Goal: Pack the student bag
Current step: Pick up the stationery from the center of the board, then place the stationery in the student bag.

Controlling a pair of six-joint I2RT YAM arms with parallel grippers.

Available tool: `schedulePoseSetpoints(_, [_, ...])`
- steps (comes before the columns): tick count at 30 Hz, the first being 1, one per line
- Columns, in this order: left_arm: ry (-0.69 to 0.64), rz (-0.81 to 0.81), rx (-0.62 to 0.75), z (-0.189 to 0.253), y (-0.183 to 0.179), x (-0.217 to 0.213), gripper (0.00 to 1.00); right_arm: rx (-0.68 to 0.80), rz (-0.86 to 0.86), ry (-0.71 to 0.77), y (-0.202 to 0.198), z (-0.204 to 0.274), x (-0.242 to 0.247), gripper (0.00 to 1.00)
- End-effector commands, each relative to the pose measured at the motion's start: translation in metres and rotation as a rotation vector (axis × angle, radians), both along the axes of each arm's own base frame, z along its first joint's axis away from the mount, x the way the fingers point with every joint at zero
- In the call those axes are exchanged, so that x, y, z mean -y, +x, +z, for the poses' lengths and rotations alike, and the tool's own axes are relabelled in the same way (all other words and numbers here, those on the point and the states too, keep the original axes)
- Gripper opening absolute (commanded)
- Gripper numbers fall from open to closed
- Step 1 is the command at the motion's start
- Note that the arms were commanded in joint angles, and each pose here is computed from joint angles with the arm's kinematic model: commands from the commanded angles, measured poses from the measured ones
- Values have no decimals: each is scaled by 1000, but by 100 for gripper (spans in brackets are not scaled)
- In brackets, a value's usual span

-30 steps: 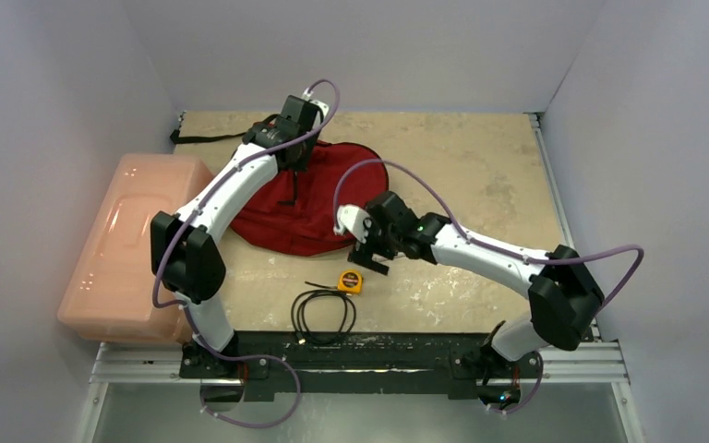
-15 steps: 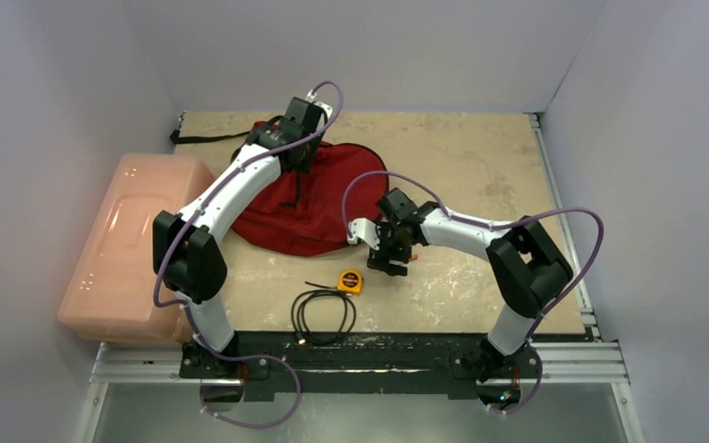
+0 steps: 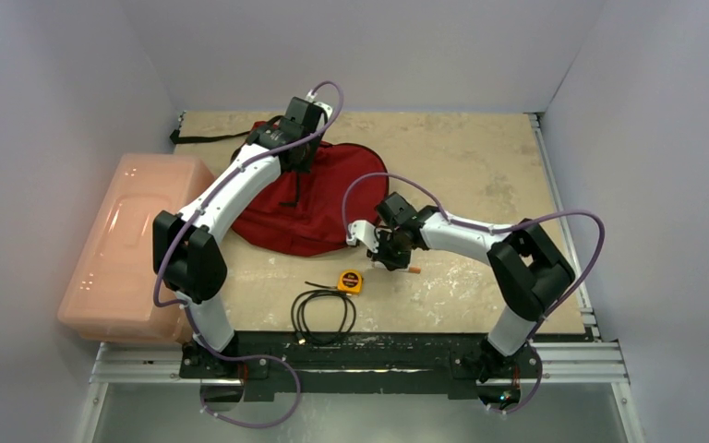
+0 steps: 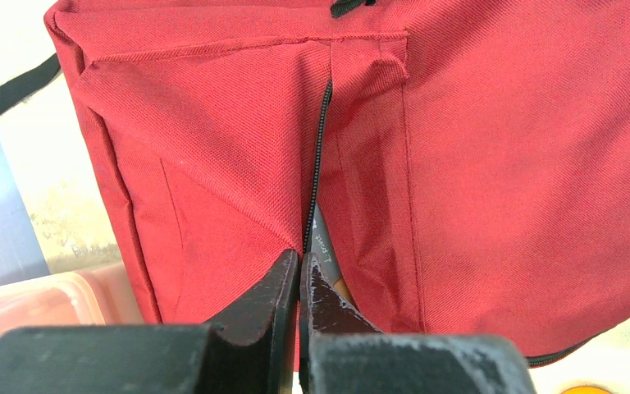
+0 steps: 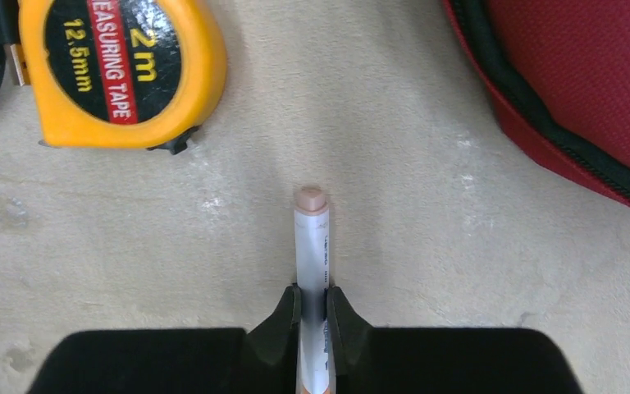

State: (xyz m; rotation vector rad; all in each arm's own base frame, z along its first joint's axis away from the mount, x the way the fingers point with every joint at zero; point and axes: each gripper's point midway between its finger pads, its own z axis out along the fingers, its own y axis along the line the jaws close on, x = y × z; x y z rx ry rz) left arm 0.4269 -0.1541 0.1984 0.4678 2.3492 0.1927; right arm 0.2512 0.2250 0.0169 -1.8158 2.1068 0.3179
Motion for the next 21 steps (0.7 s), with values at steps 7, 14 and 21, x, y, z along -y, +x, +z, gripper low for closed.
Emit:
schedulePoseSetpoints(7, [-29,-8,43,16,4,9,0,-26,-185,172,-2,25,-23,0])
schedulePoseSetpoints(14, [-33,-1,50,18,4,9,0,13,-327,604,7,136,-69,0])
schedulePoseSetpoints(21, [-19,6,61,19,5,5,0,-331,-773,994,83,217,-130,0])
